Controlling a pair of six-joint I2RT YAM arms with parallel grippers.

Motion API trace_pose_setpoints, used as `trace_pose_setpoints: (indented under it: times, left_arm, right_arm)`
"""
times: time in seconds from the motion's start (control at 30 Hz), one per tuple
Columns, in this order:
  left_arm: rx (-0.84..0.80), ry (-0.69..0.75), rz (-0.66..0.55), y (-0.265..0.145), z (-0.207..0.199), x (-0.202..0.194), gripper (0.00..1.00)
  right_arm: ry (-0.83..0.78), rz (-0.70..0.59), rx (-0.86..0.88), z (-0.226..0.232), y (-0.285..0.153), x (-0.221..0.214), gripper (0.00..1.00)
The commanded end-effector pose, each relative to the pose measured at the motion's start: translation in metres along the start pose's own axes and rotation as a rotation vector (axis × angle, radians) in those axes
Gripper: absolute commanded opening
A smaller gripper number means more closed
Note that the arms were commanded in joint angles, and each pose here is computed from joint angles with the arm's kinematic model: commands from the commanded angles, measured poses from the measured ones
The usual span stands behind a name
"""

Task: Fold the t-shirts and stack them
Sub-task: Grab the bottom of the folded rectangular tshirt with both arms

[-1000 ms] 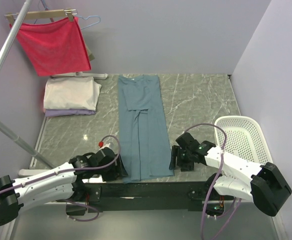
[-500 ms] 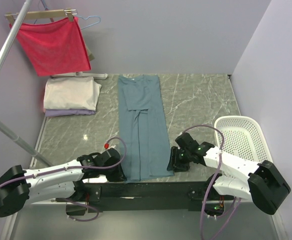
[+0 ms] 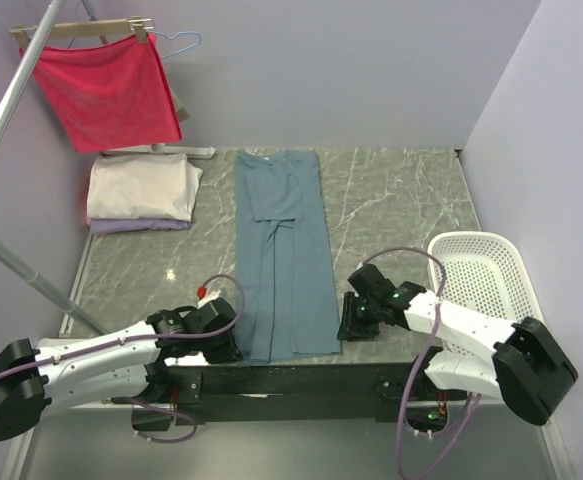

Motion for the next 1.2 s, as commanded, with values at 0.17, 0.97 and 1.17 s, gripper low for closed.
trace_pose_setpoints:
  times: [0.17, 0.97, 1.17]
  left_arm:
    - [0.070, 0.015, -0.011, 0.008, 0.013, 0.000, 0.01]
    - [0.037, -0.049, -0.084, -0.008, 0.012, 0.009, 0.01]
    - [0.038, -0.043, -0.076, -0.004, 0.012, 0.008, 0.01]
  right_arm:
    - [-0.215, -0.287, 0.065, 0.054, -0.066, 0.065, 0.54]
    - [-0.613, 0.036, 0.260, 0.211, 0.032, 0.030, 0.52]
    - [-0.674, 0.083, 0.242, 0.224, 0.049, 0.022, 0.52]
Point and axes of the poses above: each gripper's point midway between its finger pads, its own y axis out along the fingers, its own z axis along the line the jaws close on, x = y × z, the point moved 3 cm from there along -y, back along the fingers, and after that the axes turned 1 degree about -y, right-handed, at the moved point
